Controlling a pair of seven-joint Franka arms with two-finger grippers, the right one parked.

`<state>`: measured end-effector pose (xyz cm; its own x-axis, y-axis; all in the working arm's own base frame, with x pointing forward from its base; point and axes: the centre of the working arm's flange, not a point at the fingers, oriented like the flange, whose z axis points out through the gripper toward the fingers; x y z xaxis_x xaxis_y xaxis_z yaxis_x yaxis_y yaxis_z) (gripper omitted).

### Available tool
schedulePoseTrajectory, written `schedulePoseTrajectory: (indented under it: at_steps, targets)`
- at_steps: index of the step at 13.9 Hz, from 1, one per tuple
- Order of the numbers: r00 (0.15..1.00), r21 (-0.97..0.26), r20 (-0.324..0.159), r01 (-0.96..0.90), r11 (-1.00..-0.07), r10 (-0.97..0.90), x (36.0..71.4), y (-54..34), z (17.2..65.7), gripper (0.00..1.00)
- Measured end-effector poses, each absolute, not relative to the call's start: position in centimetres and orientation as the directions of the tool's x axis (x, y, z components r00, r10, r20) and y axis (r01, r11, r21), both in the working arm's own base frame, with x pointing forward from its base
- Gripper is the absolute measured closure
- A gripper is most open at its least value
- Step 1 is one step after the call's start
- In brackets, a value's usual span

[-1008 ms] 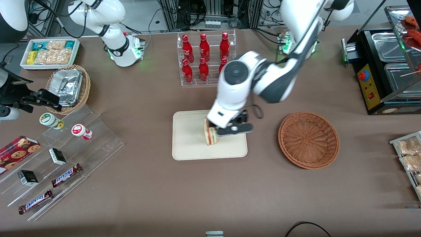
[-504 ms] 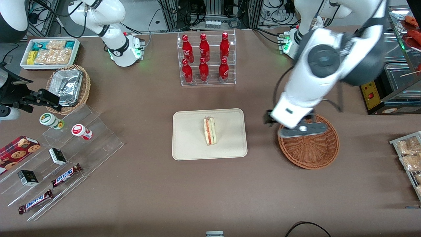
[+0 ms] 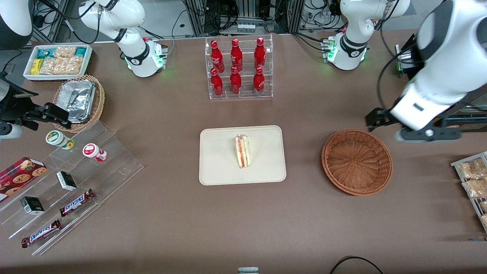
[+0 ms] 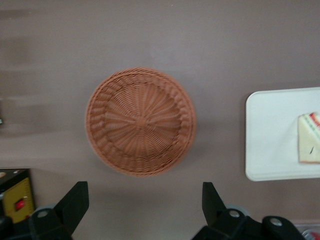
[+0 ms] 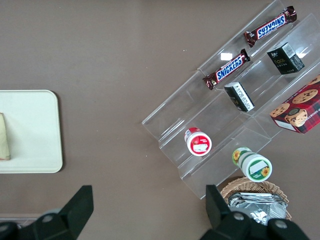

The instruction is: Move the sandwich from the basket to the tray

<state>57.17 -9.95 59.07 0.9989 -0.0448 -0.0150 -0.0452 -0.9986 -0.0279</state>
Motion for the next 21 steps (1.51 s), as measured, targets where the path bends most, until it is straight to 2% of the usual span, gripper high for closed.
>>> schedulePoseTrajectory:
  at_steps: [5, 12, 21]
  targets:
    - [0.999, -0.035, -0.025, -0.028, -0.999, -0.027, 55.8, -6.2, 59.5, 0.00]
    - [1.000, -0.035, -0.018, 0.014, -0.999, 0.015, 55.9, -3.8, 59.8, 0.00]
    - [0.999, -0.036, -0.008, 0.053, -0.998, 0.053, 53.9, -1.9, 62.9, 0.00]
